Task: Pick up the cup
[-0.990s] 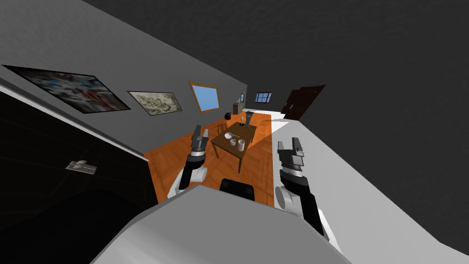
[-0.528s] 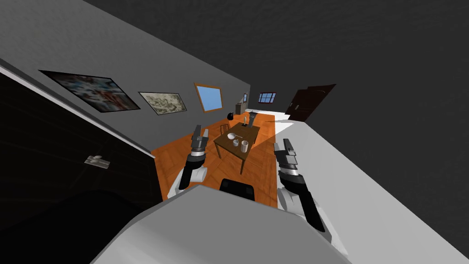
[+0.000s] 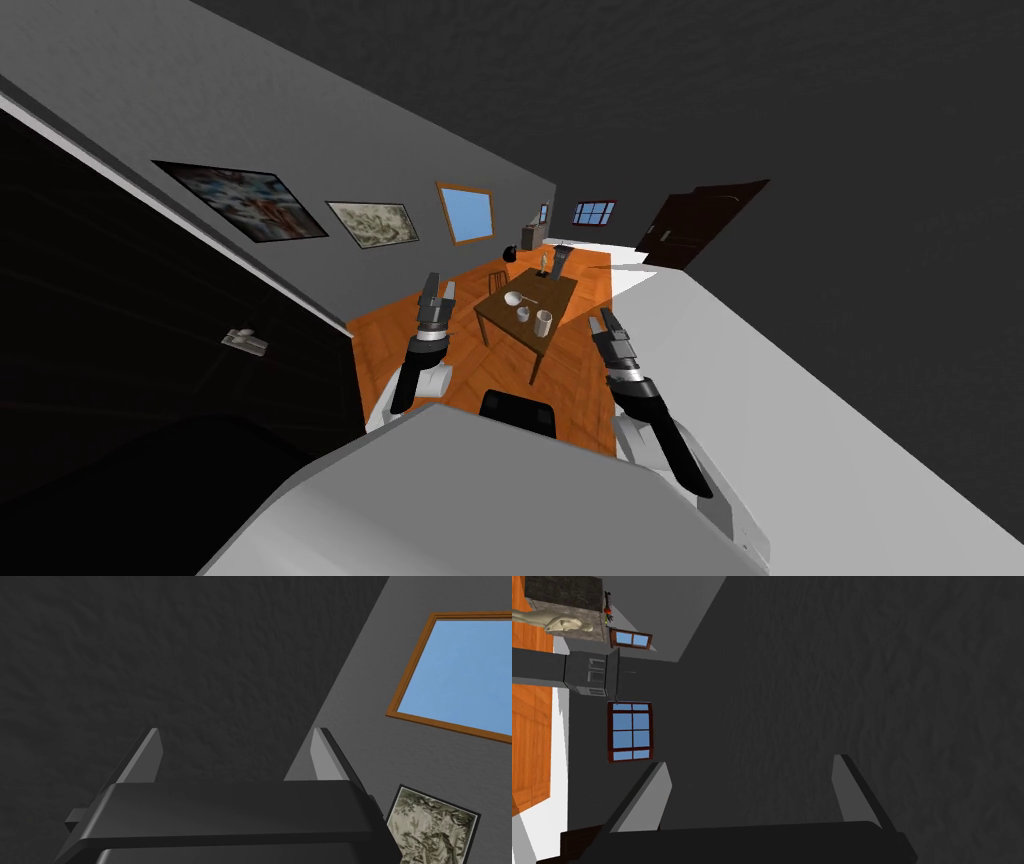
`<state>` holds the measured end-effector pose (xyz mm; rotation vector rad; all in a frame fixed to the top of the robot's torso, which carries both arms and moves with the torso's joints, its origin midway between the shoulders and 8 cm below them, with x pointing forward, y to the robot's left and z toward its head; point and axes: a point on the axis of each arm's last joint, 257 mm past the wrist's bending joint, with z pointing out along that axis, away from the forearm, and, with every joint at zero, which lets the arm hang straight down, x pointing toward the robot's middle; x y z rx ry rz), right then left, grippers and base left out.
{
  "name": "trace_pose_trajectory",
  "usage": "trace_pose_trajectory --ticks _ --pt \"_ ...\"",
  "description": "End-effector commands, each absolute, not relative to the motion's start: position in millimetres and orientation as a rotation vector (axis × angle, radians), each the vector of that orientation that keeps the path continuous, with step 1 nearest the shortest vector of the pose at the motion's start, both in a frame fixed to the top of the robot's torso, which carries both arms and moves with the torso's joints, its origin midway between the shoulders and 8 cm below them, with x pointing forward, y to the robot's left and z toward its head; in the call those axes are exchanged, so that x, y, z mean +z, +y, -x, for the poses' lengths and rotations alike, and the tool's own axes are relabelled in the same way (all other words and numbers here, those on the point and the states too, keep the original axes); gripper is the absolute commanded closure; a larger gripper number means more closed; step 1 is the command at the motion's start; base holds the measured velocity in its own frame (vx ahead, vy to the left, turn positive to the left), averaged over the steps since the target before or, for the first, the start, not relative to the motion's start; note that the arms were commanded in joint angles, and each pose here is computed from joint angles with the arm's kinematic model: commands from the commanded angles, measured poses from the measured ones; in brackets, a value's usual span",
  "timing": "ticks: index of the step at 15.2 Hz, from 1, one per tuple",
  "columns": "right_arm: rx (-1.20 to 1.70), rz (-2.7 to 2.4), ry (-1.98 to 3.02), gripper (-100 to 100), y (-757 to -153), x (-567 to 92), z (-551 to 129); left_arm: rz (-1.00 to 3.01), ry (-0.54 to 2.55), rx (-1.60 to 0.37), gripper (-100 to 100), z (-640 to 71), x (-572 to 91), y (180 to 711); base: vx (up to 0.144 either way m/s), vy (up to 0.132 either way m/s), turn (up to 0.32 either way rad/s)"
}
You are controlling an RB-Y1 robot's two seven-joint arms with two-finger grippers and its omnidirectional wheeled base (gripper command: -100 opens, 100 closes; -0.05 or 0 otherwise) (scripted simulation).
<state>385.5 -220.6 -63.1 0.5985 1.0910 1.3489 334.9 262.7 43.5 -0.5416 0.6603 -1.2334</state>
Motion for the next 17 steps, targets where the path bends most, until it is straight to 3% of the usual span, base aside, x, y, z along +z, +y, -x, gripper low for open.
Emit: trace_pose_trajectory --ticks 1,17 --pt "1.336 -0.576 1.142 -100 -219.2 -72.9 -388.8 0.542 0.66 -1.233 0 -334.9 43.5 262.7 0.033 0.054 0.114" --pt "1.17 -0.419 1.549 -100 -228.1 -169.5 -395.6 0.542 0.66 -1.233 0 -334.9 43.5 262.7 0.052 0.05 0.12"
